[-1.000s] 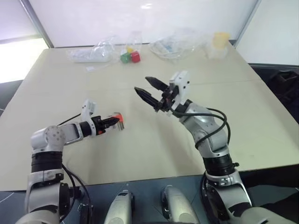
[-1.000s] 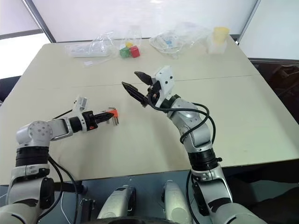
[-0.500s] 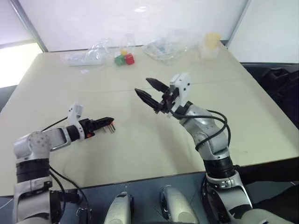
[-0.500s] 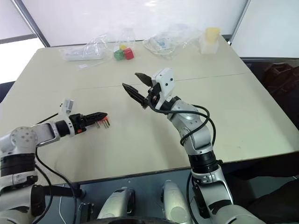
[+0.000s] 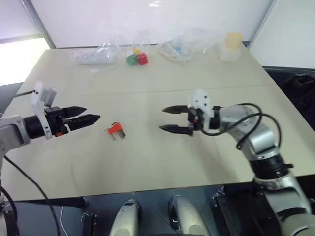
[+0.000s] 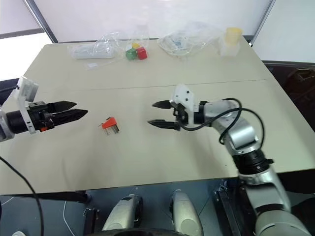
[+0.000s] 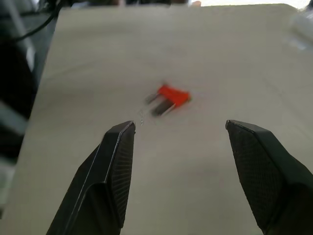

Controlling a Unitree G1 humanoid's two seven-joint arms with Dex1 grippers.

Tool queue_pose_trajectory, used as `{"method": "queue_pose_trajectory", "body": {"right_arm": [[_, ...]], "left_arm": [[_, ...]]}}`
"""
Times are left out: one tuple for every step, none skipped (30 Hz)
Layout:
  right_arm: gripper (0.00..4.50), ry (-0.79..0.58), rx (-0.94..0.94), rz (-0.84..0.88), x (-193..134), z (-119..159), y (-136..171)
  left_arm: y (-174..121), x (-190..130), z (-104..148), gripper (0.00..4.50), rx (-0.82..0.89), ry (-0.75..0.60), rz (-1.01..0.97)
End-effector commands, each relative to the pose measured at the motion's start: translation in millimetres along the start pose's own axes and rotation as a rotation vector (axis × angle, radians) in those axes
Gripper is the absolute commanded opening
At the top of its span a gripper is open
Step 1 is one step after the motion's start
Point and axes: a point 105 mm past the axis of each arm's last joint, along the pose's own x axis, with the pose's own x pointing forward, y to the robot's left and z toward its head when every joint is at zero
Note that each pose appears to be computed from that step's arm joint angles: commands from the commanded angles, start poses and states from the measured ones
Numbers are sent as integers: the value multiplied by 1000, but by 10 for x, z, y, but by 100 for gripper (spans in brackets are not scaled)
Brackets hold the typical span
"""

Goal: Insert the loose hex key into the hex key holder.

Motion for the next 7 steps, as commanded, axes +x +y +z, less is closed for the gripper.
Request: {"method": "queue_pose_trajectory", "body": {"right_arm": [[306, 58, -68, 114, -121, 74, 90], [306, 76, -72, 126, -150, 62, 95], [306, 88, -73, 136, -172, 54, 100], [306, 96, -71, 145, -187, 50, 106], [306, 101, -74, 156, -197, 49, 115], [306, 104, -78, 161, -201, 51, 119], [306, 103, -85, 160, -201, 60, 114]], "left_arm": [[-131, -111, 232, 447, 105, -61, -16], [-139, -118, 238, 447, 107, -67, -12], [-143, -123, 230, 447, 109, -66, -5], [-148, -128, 214, 447, 113, -62, 0], [-165, -136, 185, 447, 117, -52, -1], [-175, -144, 158, 447, 121, -43, 1], [-175, -150, 134, 447, 125, -37, 10]]}}
